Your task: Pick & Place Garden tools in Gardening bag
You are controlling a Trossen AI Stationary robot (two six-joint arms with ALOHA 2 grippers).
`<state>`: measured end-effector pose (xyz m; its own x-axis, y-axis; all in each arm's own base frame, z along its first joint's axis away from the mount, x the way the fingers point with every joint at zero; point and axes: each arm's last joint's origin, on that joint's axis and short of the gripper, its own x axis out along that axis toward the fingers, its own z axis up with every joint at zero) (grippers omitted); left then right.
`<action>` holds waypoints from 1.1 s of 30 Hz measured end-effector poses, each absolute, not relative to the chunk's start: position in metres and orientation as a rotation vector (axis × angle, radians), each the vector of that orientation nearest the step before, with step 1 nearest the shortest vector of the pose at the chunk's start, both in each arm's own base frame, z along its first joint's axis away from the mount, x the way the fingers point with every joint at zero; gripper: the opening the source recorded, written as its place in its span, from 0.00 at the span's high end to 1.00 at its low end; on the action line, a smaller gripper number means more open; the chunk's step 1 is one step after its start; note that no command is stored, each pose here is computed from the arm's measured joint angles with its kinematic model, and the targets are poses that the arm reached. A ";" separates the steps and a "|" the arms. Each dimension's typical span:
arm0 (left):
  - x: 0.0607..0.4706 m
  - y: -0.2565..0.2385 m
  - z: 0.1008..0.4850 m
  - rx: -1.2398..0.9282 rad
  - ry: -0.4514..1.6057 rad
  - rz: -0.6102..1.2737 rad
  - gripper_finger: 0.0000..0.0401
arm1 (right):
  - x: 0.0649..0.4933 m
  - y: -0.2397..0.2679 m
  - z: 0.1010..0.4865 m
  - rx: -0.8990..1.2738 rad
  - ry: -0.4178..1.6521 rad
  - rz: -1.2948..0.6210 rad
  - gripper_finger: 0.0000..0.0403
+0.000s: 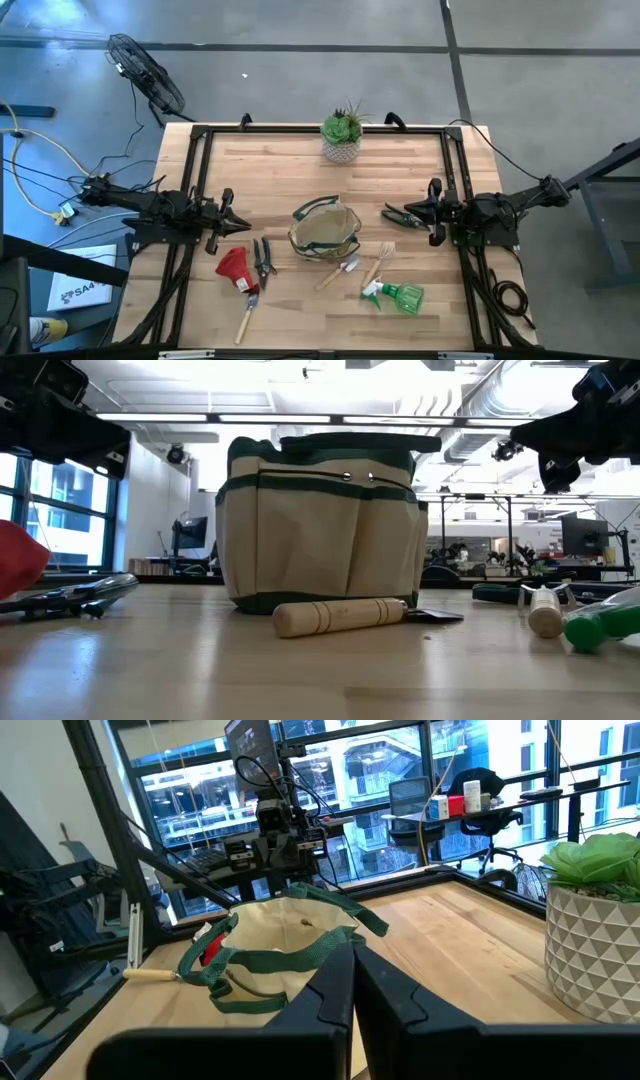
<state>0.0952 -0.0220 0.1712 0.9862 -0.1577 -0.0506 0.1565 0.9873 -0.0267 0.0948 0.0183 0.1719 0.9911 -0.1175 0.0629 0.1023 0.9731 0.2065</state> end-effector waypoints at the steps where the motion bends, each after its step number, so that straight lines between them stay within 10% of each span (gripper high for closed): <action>1: 0.095 -0.022 0.171 -0.023 0.053 -0.158 0.92 | 0.095 0.018 0.172 0.204 -0.075 -0.111 1.00; 33: 0.096 -0.020 0.173 -0.108 0.034 -0.080 0.92 | 0.093 0.018 0.183 0.261 -0.185 -0.101 0.99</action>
<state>0.0955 -0.0198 0.1731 0.9962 -0.0818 -0.0293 0.0782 0.9909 -0.1094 0.0934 0.0179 0.1827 0.9781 -0.1229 0.1681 0.0752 0.9612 0.2653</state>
